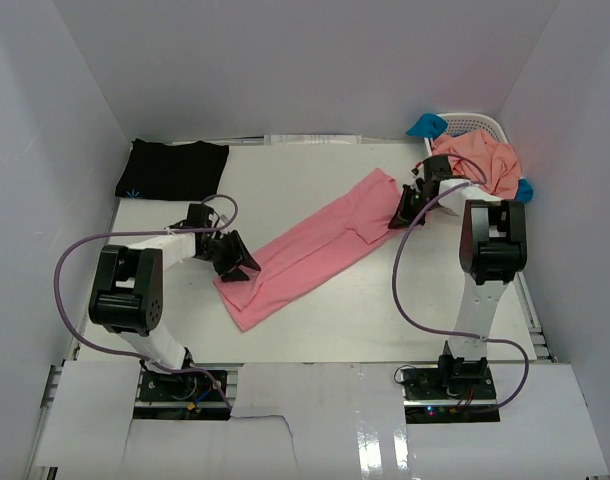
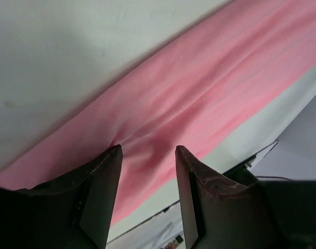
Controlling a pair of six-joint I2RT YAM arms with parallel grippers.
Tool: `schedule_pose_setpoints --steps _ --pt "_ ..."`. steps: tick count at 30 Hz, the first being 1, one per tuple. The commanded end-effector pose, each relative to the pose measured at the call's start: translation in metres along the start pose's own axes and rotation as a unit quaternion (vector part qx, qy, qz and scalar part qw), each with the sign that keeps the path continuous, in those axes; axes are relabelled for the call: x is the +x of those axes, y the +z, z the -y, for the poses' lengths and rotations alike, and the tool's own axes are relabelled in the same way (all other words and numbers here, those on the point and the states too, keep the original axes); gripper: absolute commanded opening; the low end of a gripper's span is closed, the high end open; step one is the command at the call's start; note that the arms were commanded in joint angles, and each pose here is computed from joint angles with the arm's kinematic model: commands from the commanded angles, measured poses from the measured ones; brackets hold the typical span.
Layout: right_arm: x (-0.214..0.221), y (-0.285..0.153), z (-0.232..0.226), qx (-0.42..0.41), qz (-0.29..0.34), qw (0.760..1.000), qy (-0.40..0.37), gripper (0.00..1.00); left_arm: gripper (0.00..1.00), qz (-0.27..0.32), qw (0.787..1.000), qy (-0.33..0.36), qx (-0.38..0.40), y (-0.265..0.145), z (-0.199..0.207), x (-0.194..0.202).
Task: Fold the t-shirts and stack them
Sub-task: Rotate the tshirt 90 degrees
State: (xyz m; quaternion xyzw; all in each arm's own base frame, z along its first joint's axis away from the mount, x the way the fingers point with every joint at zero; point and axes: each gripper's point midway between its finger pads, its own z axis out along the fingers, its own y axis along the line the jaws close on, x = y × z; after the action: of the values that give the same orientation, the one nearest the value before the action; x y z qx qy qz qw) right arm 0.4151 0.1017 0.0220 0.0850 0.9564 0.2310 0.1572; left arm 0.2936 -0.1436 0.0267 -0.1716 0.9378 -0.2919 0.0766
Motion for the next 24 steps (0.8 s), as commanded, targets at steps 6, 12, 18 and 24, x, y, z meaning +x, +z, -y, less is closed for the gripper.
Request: schedule_pose_setpoints --steps 6,12,18,24 --pt "-0.067 0.04 -0.031 -0.035 0.016 0.998 -0.056 0.1 0.58 -0.087 0.993 -0.028 -0.069 0.005 -0.037 0.099" --pt "-0.097 0.072 -0.068 -0.065 0.028 0.994 -0.08 0.12 0.59 -0.139 0.988 -0.01 -0.067 0.02 -0.021 0.153" --pt "-0.122 0.093 -0.082 -0.092 0.051 0.992 -0.072 0.13 0.59 -0.166 0.984 0.002 -0.066 0.022 -0.016 0.189" --pt "-0.146 0.1 -0.094 -0.12 0.084 0.987 -0.068 0.15 0.61 -0.208 0.976 0.034 -0.053 0.026 0.011 0.224"
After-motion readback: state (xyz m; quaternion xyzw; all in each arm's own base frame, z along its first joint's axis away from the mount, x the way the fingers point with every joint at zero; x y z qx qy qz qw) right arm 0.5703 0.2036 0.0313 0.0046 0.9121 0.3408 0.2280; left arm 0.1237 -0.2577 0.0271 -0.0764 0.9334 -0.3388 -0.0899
